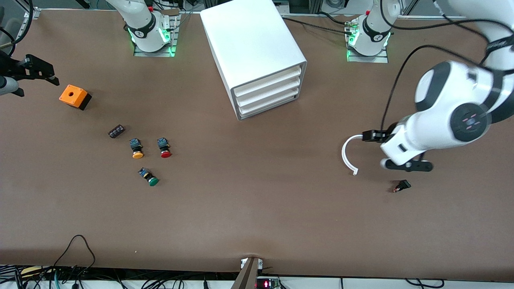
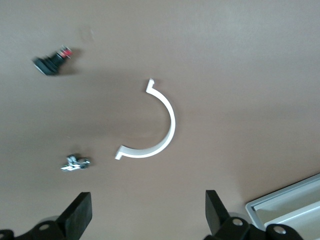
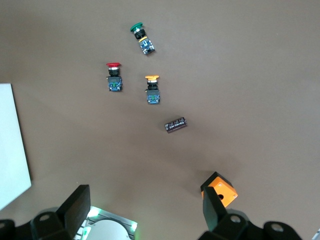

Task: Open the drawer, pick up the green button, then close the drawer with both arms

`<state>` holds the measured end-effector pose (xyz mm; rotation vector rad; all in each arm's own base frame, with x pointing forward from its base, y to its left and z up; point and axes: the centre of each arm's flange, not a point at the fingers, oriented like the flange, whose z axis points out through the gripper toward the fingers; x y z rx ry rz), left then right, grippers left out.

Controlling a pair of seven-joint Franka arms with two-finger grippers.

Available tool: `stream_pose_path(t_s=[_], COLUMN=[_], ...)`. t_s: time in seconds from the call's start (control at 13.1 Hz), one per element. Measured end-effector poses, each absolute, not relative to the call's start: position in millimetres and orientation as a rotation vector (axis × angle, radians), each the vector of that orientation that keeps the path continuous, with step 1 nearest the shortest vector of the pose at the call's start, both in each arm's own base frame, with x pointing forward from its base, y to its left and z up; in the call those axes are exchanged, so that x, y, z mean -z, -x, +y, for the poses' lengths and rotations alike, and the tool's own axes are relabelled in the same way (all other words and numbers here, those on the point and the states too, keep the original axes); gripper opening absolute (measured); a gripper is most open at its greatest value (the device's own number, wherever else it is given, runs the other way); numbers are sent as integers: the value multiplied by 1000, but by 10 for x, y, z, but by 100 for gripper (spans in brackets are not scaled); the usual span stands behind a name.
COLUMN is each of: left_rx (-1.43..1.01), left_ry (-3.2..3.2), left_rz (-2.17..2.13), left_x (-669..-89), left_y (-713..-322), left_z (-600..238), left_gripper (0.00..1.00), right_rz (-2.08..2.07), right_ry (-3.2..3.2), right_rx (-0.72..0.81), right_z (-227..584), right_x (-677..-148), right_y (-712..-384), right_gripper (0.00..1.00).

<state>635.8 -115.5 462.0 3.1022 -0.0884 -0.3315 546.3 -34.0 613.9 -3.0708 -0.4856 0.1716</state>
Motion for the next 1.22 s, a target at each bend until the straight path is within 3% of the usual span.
stream_pose_path(t_s=[0.38, 0.61, 0.84, 1.22], left_rx=[77, -151, -179, -154], left_ry=[-3170, -3187, -3195, -3186], left_rz=[-126, -100, -100, -302], left_x=[-5418, -5617, -5753, -5778], left_y=[-6166, -5818, -5426, -5377], left_z=[-623, -326, -299, -308], left_gripper=[100, 100, 100, 100], right_rz=[-477, -476, -484, -484], right_ry=[3081, 3082, 3084, 3094], right_rx=[-138, -134, -116, -115], right_z=[-164, -163, -134, -149], right_x=[-6234, -6246, -6305, -6318], right_y=[-5479, -5481, -5479, -5479], right_gripper=[100, 100, 100, 100])
